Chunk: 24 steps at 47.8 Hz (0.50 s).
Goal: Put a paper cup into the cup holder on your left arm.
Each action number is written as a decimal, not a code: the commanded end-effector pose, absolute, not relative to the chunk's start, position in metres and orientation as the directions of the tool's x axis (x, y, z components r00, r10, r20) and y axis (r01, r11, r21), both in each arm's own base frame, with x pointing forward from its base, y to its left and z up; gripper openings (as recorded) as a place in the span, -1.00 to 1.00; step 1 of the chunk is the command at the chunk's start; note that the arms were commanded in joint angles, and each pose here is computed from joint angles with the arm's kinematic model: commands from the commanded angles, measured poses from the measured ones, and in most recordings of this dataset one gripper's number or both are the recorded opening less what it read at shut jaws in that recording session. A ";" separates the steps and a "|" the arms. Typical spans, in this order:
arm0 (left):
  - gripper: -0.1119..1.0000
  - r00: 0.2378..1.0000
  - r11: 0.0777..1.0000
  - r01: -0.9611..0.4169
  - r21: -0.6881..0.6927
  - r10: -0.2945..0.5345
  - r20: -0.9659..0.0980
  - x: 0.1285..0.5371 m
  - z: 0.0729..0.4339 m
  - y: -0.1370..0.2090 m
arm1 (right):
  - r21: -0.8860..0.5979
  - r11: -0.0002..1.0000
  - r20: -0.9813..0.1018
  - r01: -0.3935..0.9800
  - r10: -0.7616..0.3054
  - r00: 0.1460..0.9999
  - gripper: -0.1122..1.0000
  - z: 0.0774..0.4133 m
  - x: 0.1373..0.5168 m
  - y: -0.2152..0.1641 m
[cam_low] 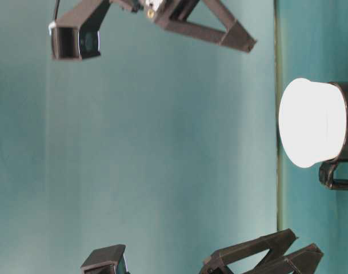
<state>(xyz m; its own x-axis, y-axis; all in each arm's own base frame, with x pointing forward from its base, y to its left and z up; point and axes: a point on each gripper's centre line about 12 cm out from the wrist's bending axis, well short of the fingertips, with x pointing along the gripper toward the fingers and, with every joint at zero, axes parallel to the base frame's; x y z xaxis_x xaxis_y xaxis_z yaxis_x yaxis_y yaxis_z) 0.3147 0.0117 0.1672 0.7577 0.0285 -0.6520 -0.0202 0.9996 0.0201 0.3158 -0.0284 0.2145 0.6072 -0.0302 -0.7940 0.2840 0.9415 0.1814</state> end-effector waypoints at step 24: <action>0.79 0.776 1.000 -0.022 0.021 0.030 -0.630 0.320 0.175 0.012 | 0.187 0.943 -0.770 0.274 -0.033 0.637 0.81 0.224 0.313 -0.027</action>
